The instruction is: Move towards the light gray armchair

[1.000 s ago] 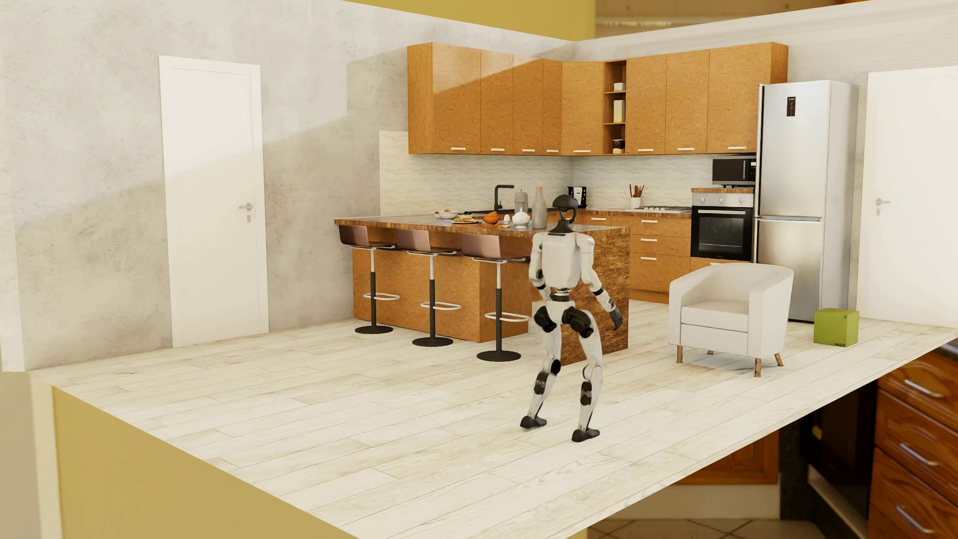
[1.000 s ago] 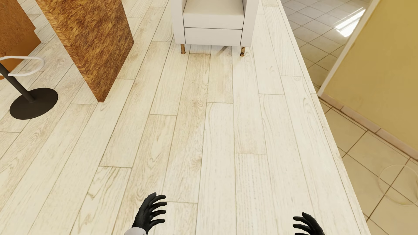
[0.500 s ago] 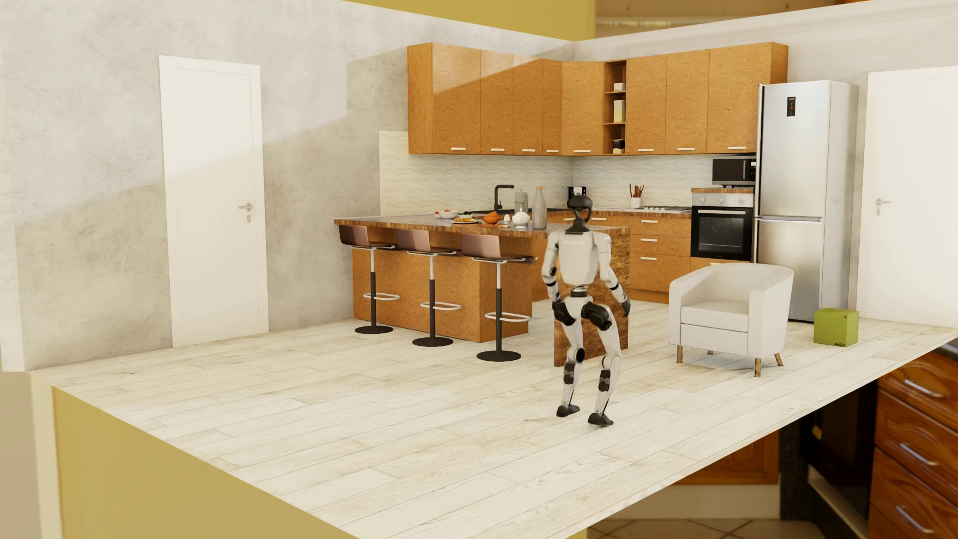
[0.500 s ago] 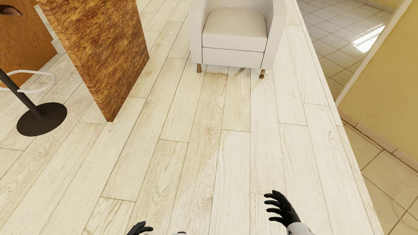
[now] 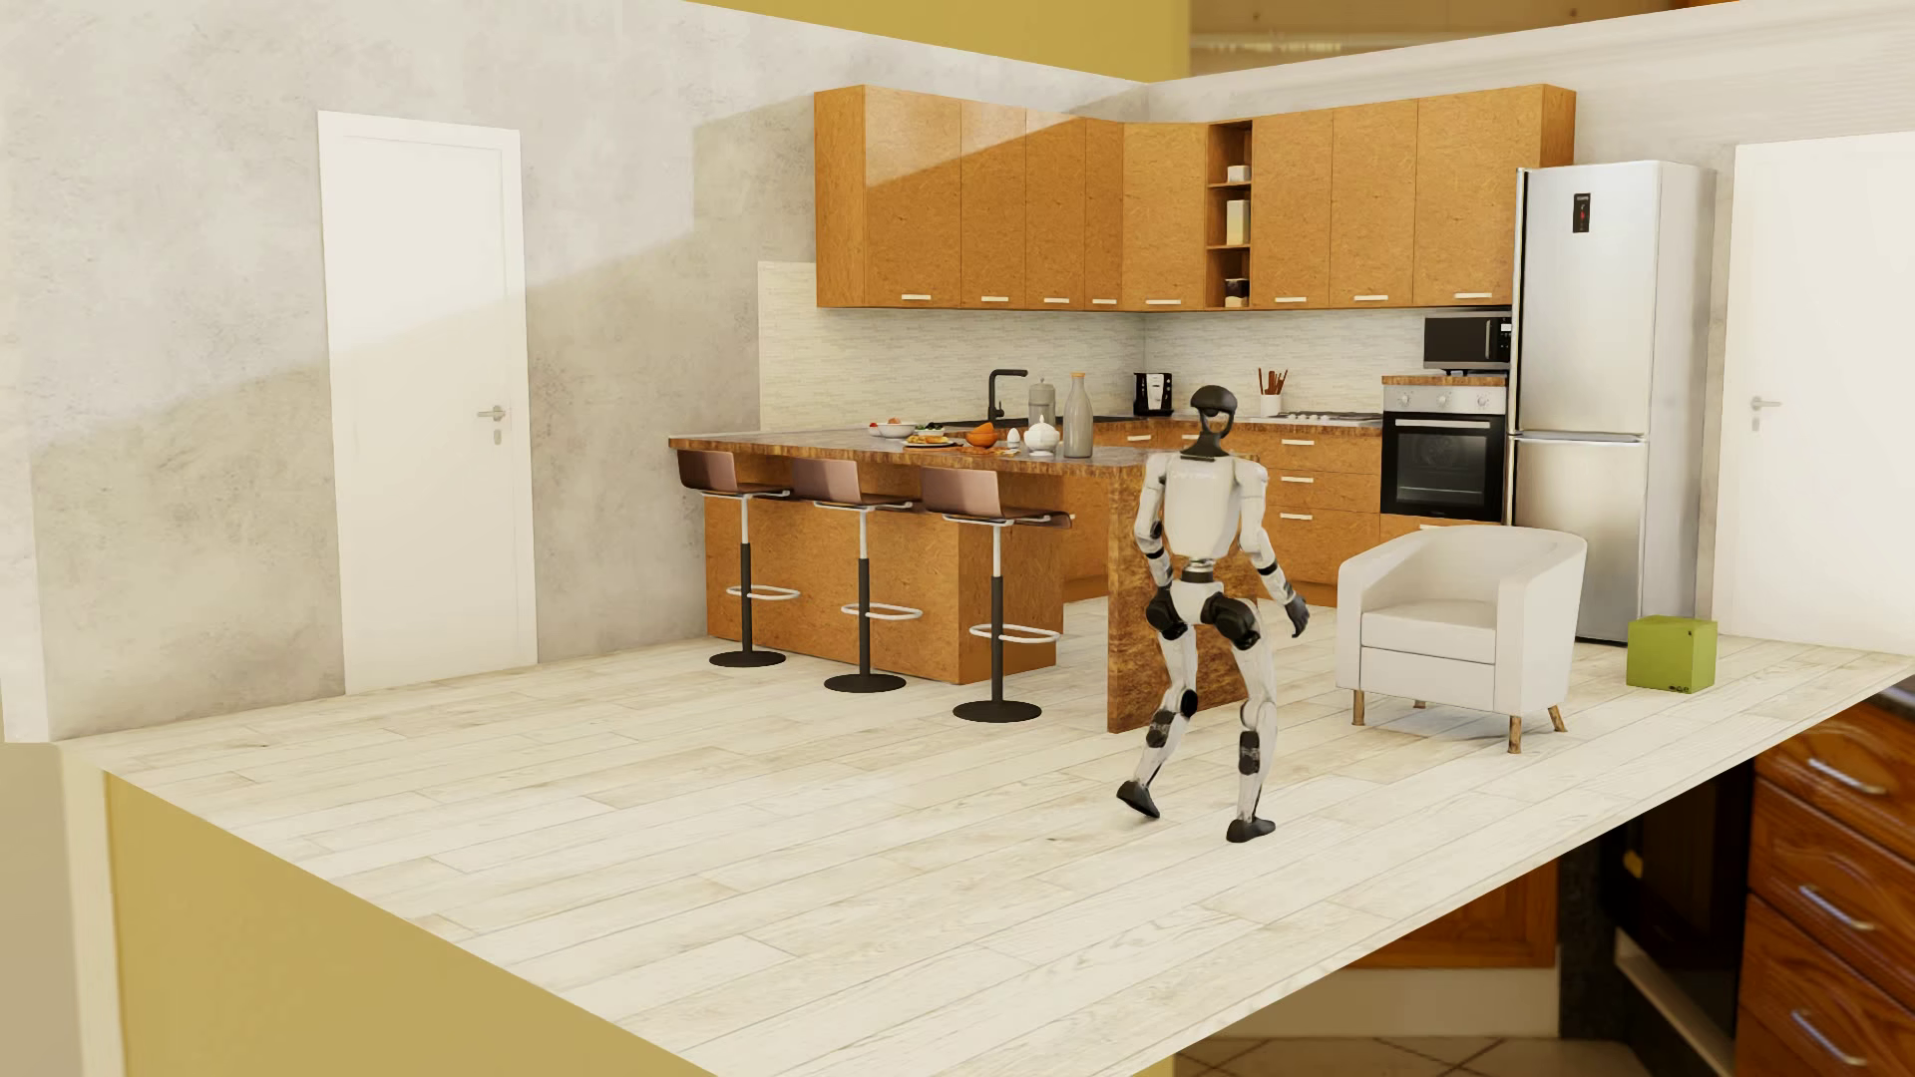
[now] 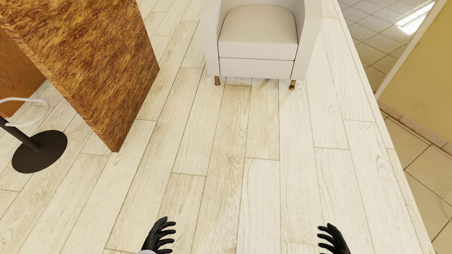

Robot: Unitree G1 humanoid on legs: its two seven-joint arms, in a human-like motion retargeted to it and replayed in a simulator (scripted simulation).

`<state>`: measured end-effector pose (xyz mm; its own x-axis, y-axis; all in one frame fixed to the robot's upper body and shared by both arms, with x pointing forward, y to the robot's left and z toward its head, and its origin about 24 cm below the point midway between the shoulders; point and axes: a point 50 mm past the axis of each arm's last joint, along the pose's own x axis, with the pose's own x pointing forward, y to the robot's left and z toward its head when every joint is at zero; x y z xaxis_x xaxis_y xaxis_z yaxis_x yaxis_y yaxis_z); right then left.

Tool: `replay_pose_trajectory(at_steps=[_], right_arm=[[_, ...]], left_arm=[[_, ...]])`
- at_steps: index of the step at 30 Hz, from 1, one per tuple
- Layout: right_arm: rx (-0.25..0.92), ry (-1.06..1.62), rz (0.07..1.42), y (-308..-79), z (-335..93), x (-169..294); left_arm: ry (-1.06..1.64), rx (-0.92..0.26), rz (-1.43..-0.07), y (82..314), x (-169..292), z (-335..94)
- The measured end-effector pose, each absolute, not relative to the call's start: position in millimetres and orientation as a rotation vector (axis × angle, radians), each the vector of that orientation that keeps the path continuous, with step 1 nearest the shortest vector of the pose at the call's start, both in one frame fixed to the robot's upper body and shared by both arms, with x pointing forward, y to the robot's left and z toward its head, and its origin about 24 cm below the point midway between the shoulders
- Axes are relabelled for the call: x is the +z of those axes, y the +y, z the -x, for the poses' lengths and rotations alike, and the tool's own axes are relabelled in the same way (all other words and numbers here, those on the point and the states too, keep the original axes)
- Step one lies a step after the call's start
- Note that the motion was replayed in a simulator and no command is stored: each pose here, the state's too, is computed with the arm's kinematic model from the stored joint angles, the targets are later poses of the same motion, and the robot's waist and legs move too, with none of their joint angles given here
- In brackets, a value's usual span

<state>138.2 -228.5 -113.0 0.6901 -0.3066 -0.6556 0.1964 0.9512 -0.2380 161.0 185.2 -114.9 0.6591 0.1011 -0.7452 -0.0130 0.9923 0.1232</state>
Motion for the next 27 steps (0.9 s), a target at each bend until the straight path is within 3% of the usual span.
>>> replay_pose_trajectory(at_steps=[3,5,6,8,11,13,14,16,17,19,23,27], right_arm=[[-0.204,0.847,0.188,-234,-129,-118],[-0.075,0.76,0.101,-193,-170,-108],[-0.007,0.748,0.107,-183,-178,-106],[0.026,0.764,0.098,-188,-175,-106],[-0.01,0.792,0.147,-214,-145,-112],[-0.042,0.761,0.258,-231,-151,-111],[-0.113,0.673,0.283,-239,-166,-98],[-0.205,0.57,0.221,-226,-170,-91],[-0.188,0.573,0.173,-206,-175,-94],[-0.167,0.763,0.153,-199,-141,-117],[-0.069,0.867,0.182,-218,-139,-117],[-0.067,0.699,0.102,-192,-171,-103]], left_arm=[[0.891,0.078,-0.125,193,-119,-144],[0.961,0.061,-0.239,218,-127,-124],[0.982,0.038,-0.283,220,-132,-114],[0.996,0.079,-0.213,215,-139,-92],[0.806,0.09,-0.074,191,-120,-132],[0.718,0.023,-0.088,185,-106,-161],[0.781,-0.03,-0.118,185,-115,-150],[0.908,0.012,-0.096,207,-123,-126],[1.01,0.052,-0.119,227,-130,-110],[1.026,0.059,-0.144,218,-130,-122],[0.95,0.034,-0.137,203,-130,-128],[0.857,-0.011,-0.116,199,-126,-122]])
